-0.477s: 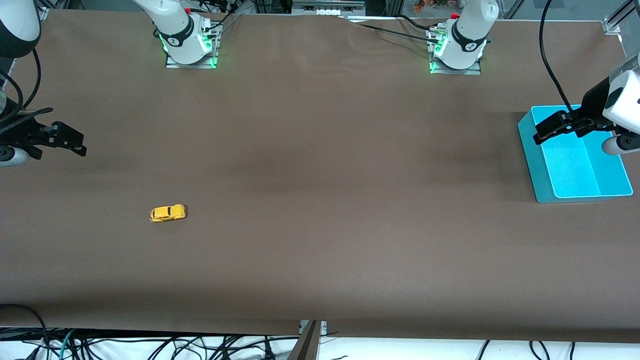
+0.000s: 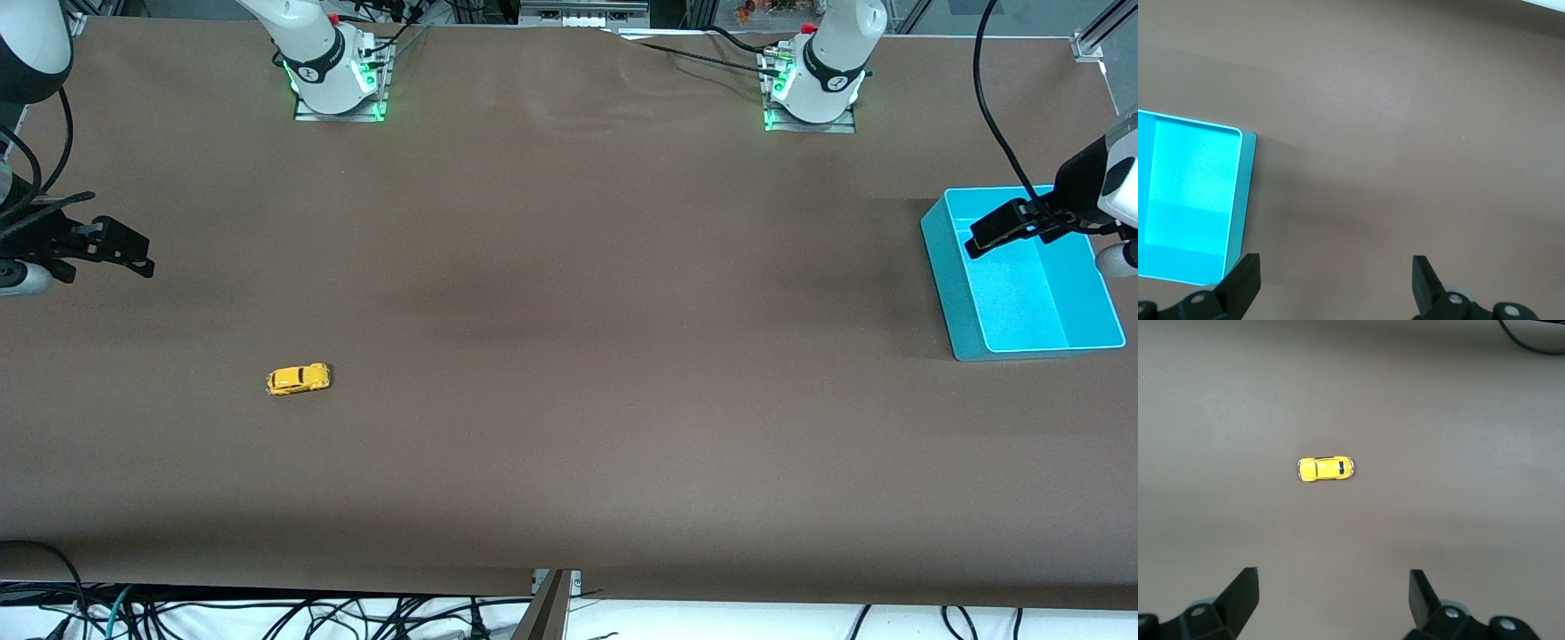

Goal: Wind and store yellow beetle car
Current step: 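Reach the right gripper toward the yellow beetle car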

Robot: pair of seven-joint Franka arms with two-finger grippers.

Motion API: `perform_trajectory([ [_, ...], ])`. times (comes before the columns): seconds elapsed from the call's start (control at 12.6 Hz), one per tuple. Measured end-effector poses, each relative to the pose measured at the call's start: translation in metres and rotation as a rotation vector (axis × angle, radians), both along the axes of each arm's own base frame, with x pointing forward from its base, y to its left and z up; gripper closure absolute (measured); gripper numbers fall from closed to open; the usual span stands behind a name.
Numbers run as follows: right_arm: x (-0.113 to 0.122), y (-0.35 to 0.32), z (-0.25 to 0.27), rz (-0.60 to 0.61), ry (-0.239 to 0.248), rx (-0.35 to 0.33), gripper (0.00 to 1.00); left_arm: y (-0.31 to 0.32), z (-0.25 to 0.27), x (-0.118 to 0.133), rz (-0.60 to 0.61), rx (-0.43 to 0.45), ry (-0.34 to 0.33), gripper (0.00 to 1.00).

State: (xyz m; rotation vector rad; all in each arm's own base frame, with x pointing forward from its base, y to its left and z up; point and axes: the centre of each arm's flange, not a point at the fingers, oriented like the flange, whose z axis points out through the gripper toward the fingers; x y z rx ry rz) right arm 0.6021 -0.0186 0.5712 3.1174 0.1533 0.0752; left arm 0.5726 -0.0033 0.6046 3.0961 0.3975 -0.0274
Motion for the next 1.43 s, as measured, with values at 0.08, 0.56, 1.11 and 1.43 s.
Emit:
perform_trajectory([
  [0.08,0.000,0.000,0.000,0.000,0.000,0.000,0.00,-0.001,0.000,0.000,-0.001,0.000,0.000,0.00],
  [0.56,0.000,0.000,0.000,0.000,0.000,0.000,0.00,-0.002,0.006,0.001,-0.004,0.000,-0.014,0.00],
  [1.11,0.006,0.012,-0.016,0.020,0.030,0.000,0.00,-0.002,0.006,0.001,-0.004,0.000,-0.015,0.00],
  [1.43,0.013,0.063,-0.042,0.101,0.072,-0.004,0.00,-0.002,0.006,0.001,-0.004,0.000,-0.015,0.00],
])
